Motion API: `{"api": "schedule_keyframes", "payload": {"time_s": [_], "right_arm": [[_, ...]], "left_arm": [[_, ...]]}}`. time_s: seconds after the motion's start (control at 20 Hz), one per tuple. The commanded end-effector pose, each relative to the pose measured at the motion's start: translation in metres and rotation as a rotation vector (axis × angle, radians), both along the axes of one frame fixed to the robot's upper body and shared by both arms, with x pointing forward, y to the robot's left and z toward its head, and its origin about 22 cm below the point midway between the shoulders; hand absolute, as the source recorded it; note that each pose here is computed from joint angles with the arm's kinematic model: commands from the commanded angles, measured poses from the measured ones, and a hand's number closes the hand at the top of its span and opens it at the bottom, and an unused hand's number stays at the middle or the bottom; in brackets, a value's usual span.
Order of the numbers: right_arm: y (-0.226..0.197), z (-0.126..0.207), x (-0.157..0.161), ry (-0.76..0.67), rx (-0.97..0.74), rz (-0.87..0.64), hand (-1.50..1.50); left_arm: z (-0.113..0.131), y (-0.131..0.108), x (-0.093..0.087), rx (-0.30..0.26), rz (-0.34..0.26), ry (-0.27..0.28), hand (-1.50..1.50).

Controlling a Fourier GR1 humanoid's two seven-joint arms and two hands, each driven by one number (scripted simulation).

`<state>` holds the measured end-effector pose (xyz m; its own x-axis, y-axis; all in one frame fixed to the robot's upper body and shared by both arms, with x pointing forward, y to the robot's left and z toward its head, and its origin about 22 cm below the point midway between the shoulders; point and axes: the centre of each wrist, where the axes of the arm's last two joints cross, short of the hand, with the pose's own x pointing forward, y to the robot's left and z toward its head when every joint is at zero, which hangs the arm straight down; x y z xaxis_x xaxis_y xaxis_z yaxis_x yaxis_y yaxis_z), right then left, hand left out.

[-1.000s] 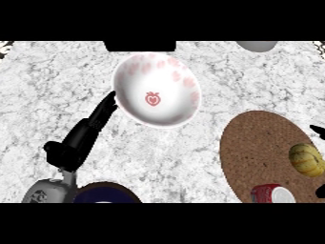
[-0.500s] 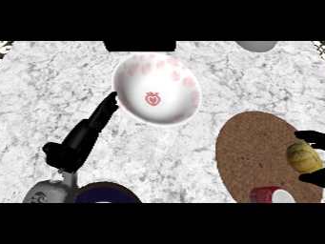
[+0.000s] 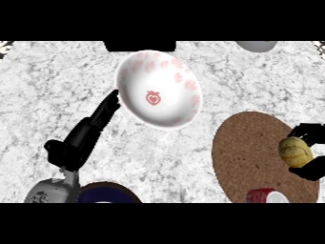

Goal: Pick the squash from the placemat and place it in the bowl

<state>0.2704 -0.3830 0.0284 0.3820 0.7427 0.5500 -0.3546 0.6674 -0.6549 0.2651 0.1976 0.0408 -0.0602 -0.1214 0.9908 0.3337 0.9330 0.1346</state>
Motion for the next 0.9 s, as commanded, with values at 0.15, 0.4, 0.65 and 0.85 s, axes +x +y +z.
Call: {"api": "schedule_keyframes", "payload": {"time_s": [0.15,0.4,0.65,0.85], "right_arm": [[0.206,0.05,0.052,-0.191,0.022,0.33,1.5],[0.314,0.094,0.053,-0.243,-0.082,0.363,1.5],[0.364,0.125,0.048,-0.354,-0.242,0.163,1.5],[0.39,0.185,0.042,-0.525,-0.157,0.012,1.5]], "left_arm": [[0.001,-0.013,0.006,0.013,-0.098,-0.001,0.0],[-0.002,-0.029,0.005,-0.007,-0.144,0.007,0.0],[-0.002,-0.021,0.011,0.005,-0.105,-0.001,0.0],[-0.002,-0.022,0.011,0.006,-0.118,0.005,0.0]]}}
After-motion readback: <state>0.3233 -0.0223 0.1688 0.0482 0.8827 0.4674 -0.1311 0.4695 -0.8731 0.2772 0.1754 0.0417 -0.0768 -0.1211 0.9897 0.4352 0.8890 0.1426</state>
